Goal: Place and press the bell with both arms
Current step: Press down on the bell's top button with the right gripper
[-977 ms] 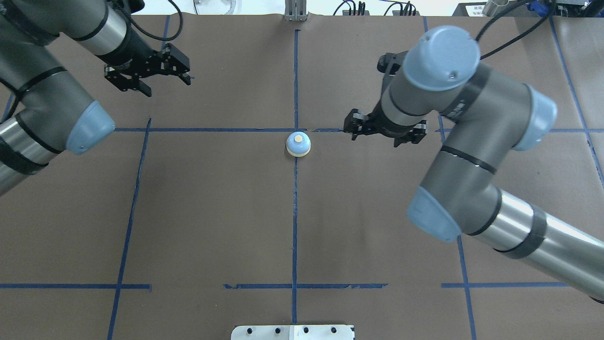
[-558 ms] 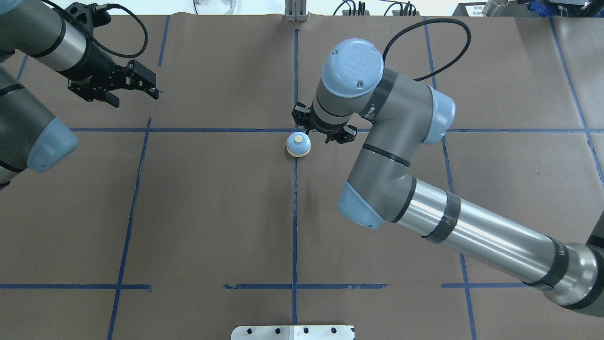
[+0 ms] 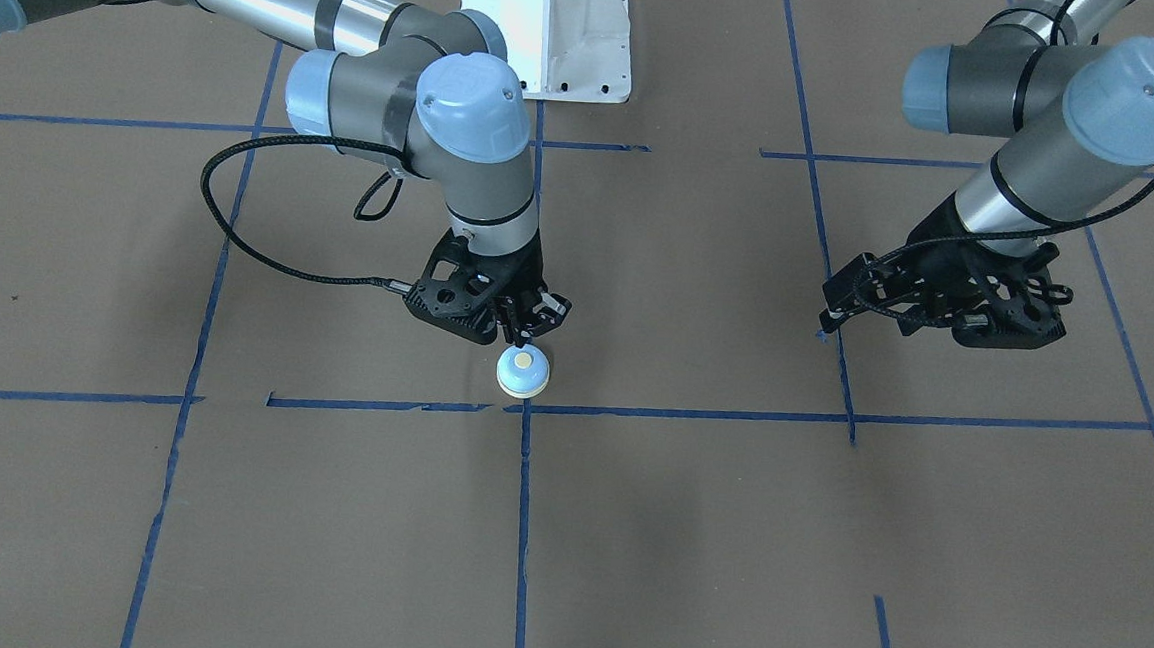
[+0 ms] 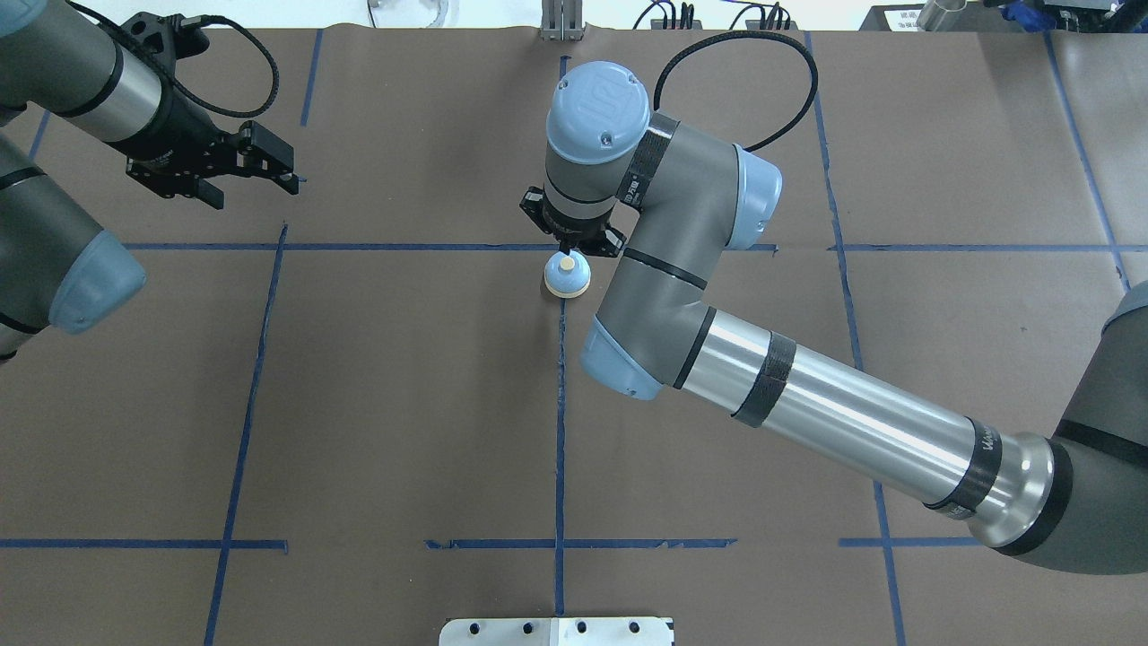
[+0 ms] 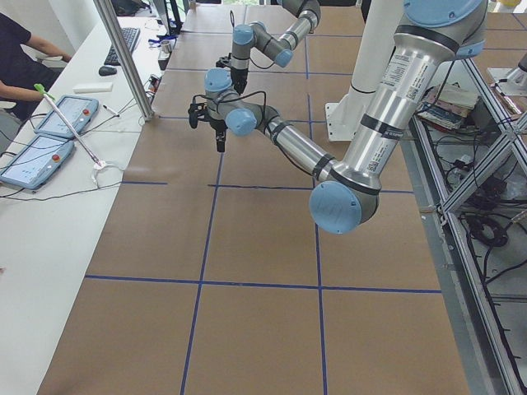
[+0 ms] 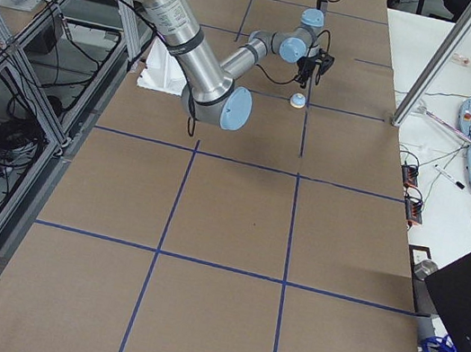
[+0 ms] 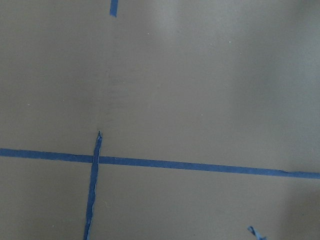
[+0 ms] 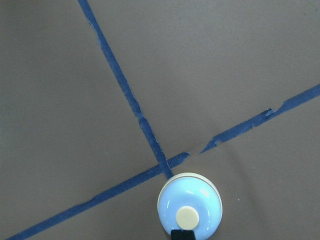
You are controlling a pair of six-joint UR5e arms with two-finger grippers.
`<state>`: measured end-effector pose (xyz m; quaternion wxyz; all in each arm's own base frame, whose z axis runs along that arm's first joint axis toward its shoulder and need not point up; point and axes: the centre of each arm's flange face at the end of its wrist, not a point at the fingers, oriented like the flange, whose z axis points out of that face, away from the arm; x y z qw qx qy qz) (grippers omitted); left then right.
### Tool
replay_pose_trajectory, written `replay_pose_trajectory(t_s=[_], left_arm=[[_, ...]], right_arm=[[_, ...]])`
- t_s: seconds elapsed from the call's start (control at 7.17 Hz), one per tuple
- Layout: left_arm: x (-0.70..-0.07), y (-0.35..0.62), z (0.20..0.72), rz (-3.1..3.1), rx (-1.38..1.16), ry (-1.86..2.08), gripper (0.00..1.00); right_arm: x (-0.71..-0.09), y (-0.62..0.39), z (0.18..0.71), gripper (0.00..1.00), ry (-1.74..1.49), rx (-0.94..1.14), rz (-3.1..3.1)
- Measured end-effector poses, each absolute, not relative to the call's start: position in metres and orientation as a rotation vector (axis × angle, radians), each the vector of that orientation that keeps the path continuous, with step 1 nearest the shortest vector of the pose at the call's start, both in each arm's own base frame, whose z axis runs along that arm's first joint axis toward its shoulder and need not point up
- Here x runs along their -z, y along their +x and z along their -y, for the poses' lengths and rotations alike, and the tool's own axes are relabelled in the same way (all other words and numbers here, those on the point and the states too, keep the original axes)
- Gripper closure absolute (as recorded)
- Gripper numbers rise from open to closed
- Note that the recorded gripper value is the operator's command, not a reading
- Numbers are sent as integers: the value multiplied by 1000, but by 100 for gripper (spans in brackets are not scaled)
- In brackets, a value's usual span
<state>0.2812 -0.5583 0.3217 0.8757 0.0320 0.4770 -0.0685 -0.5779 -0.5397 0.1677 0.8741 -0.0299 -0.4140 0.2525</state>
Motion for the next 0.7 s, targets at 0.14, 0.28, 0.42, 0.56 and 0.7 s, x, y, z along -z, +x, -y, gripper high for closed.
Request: replay_pose_trajectory(t_s=[0.14,0.28,0.42,0.56,0.7], left_arm=[[-321,281,558,-995,144,68,0],[-321,281,558,-996,144,69,0],[-320,281,557,-997,144,70,0],[-319,280,557,-998,143,71,0],[-318,280,557,-999,143,73,0]], right_arm=[[-173,-581,542,100,-67,-530,854],[-177,-585,544,100,-71,-531,844],[-179,-587,545,100,-74,-531,836],[-183,-590,545,100,-77,-530,829],[-184,-592,545,100,-79,-527,825]])
